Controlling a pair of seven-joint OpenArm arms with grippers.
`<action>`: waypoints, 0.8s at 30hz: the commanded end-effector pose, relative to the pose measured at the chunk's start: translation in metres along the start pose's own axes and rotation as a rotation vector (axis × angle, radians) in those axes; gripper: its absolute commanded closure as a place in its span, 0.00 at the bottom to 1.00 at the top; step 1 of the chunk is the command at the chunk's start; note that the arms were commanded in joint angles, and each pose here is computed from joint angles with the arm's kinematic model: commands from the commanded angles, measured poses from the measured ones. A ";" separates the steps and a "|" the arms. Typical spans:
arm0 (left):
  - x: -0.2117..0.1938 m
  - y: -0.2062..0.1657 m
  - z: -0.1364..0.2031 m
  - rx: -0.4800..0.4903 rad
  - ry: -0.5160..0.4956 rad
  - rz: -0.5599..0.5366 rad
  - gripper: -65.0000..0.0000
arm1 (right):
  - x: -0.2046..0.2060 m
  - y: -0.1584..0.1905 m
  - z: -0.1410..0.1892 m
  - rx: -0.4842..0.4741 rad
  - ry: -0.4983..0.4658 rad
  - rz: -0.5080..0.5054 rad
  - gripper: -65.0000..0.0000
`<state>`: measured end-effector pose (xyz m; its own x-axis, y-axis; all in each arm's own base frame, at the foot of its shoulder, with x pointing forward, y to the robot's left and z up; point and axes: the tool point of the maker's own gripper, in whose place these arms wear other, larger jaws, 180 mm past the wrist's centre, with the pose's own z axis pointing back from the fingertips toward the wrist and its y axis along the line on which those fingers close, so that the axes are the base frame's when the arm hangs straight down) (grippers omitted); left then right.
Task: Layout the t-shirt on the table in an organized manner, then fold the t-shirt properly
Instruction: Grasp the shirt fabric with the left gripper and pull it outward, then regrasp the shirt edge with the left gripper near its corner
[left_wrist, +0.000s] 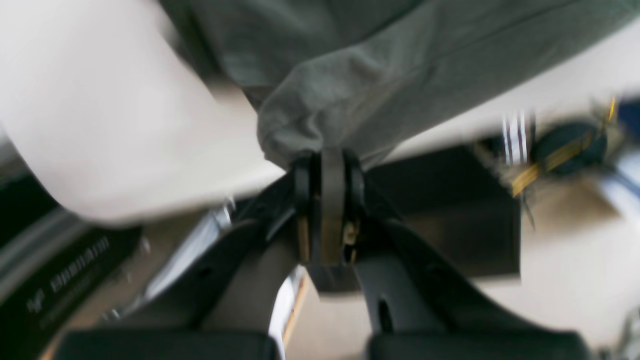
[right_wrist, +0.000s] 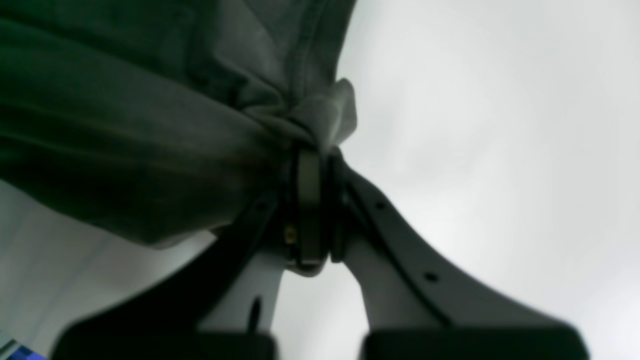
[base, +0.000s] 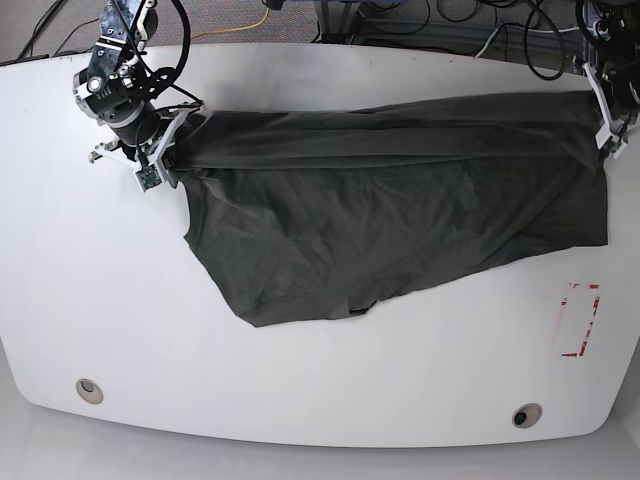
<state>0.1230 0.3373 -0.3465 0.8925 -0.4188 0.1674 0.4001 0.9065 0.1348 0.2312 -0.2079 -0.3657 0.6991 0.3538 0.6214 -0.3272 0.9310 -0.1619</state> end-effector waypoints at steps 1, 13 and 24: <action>-0.011 0.002 0.005 0.010 0.032 -0.020 1.00 | 0.010 -0.005 0.004 -0.014 -0.039 0.010 1.00; -0.066 -0.031 0.001 -0.075 0.170 -0.008 1.00 | 0.011 -0.005 0.004 -0.014 -0.041 0.009 1.00; -0.091 -0.043 0.004 -0.108 0.239 -0.009 0.82 | 0.011 -0.005 0.004 -0.015 -0.040 0.010 1.00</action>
<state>0.0196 0.3315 -0.3700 0.9133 -0.4007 -0.0726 0.4021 0.9156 0.0047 0.2311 -0.2079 -0.3658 0.6996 0.3534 0.6211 -0.3268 0.9312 -0.1618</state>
